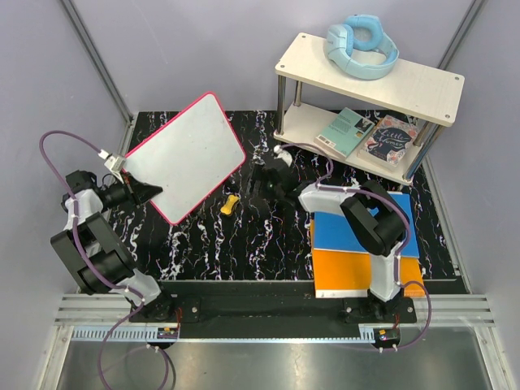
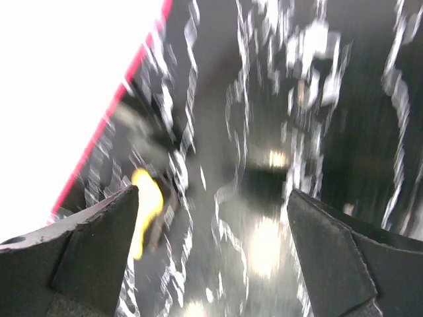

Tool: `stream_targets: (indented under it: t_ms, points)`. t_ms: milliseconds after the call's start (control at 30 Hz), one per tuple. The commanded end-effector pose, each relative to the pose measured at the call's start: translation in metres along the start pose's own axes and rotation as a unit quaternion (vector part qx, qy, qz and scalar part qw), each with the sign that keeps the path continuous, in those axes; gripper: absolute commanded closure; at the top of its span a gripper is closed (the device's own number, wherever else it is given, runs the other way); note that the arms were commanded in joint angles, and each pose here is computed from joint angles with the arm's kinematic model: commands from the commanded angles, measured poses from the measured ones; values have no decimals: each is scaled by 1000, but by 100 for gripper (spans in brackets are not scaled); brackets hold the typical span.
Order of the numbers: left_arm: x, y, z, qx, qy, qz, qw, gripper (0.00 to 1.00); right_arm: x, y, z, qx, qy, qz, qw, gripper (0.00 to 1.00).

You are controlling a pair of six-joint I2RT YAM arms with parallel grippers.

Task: Erase the whiteboard

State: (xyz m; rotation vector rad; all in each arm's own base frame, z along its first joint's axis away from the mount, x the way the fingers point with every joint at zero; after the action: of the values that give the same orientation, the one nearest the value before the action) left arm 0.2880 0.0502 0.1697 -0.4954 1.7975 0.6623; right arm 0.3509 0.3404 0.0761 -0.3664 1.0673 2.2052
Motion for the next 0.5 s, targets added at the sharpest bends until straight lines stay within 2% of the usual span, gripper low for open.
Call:
stream_targets:
  t_ms: [0,33,133,467]
  points:
    - [39,4,-8,-25,44,119,992,100,-52,-9,27,-152,-17,-26,988,0]
    - [38,4,-7,-26,42,119,992,100,-68,-9,34,-185,-22,-43,982,0]
    - [39,4,-6,-25,46,122,991,100,-75,-19,48,-234,-28,-25,971,0]
    - [39,4,-6,-21,56,128,990,100,-69,-58,66,-303,-56,24,951,0]
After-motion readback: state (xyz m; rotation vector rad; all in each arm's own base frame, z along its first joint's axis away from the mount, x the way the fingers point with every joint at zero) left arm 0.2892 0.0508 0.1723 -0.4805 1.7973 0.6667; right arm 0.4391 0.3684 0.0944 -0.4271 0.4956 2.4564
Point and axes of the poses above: each gripper's point midway between its finger pads, its own y axis back along the fingers, its own z axis along the line the jaws close on, x = y × z, the point moved 4 cm from there along y, back along the fingers, and after that the axes turned 11 degrees about -y, right-handed, at the moved point
